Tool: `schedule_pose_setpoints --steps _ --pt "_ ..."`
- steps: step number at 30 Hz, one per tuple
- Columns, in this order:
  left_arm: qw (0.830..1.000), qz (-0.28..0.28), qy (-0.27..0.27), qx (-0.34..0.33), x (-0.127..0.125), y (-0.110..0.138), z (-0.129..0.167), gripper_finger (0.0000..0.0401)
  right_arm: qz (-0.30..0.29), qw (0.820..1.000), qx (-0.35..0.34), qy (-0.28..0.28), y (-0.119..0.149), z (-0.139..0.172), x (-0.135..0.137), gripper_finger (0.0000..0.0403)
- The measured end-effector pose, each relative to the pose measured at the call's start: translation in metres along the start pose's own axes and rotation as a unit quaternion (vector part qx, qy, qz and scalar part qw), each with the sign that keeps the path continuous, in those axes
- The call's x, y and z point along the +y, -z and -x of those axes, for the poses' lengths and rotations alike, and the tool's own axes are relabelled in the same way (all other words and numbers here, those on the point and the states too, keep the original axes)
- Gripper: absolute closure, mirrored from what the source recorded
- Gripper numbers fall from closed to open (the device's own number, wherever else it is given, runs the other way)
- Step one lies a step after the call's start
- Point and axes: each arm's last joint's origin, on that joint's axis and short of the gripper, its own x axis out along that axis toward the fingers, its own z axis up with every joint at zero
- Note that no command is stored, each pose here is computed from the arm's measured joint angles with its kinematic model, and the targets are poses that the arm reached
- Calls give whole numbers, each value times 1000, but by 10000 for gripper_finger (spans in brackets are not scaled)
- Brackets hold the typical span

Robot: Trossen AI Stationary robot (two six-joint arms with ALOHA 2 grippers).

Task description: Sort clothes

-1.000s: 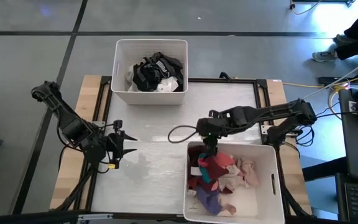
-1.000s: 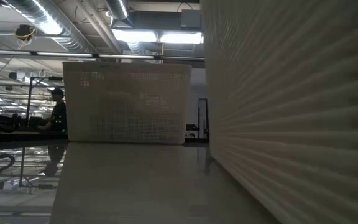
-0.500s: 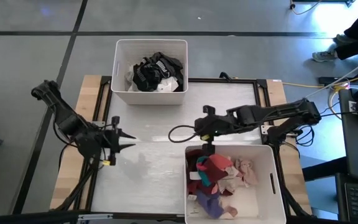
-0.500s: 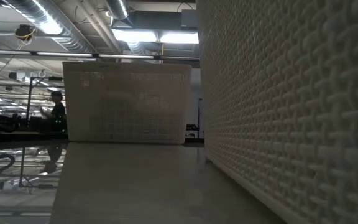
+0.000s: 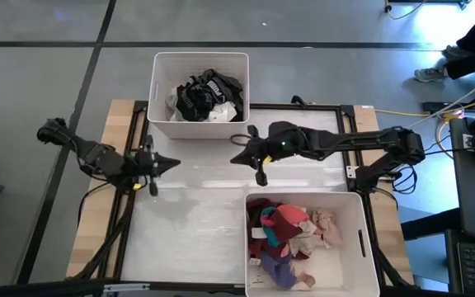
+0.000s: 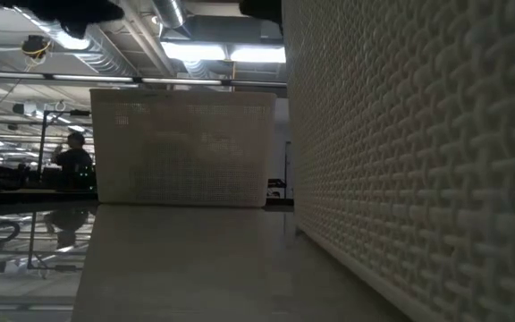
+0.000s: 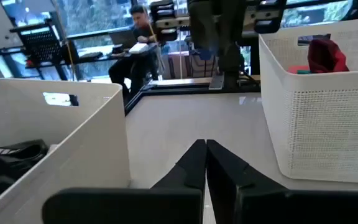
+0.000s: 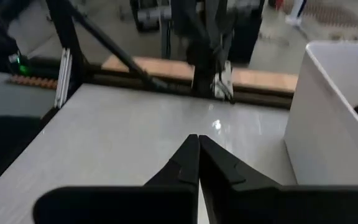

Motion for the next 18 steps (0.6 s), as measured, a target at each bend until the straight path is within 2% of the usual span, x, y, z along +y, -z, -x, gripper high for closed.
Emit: schedule_pose_setpoints --steps 4,8,13,18 --pt "1000 1 7 -24 6 16 -10 400 6 998 -58 -15 21 -4 -9 398" --pt "999 -2 -18 -28 16 32 -20 400 -2 995 -93 -27 40 -3 -14 397" --pt "999 8 -14 -32 26 51 -25 400 -17 996 -82 -33 59 -3 -13 395" --pt "998 20 -33 -50 31 67 -22 400 -14 995 -91 -32 61 17 -6 398"
